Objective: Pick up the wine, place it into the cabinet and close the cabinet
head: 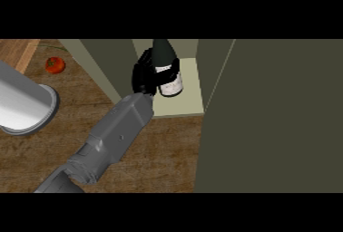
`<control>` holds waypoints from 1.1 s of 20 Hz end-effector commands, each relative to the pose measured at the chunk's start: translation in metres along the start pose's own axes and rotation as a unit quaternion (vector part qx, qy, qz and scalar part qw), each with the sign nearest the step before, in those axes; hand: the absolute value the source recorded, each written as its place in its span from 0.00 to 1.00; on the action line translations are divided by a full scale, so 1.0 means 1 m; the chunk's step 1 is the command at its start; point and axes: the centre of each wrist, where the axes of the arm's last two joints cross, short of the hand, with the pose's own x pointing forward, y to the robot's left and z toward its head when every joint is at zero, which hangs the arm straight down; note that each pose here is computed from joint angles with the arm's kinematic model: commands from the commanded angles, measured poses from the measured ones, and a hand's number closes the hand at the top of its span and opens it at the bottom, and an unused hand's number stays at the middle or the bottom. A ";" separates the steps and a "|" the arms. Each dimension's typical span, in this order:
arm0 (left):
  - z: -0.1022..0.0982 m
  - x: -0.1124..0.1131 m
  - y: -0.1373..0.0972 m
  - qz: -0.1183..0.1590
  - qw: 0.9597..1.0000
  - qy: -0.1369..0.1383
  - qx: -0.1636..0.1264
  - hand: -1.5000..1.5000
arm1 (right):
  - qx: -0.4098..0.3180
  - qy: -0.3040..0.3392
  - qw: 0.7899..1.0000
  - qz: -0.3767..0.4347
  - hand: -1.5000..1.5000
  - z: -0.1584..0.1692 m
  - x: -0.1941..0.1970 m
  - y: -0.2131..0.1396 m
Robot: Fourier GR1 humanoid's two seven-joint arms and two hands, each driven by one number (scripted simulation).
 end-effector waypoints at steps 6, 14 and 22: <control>0.004 -0.008 0.009 0.018 1.000 -0.001 0.016 1.00 | 0.024 -0.001 1.000 -0.004 0.00 -0.012 -0.001 0.015; 0.012 -0.014 0.007 -0.002 1.000 0.008 0.011 1.00 | 0.023 -0.006 1.000 -0.014 0.00 -0.010 -0.005 0.016; 0.027 -0.027 0.009 0.023 0.999 0.010 0.021 1.00 | 0.031 -0.014 0.999 -0.013 0.00 -0.007 -0.005 0.013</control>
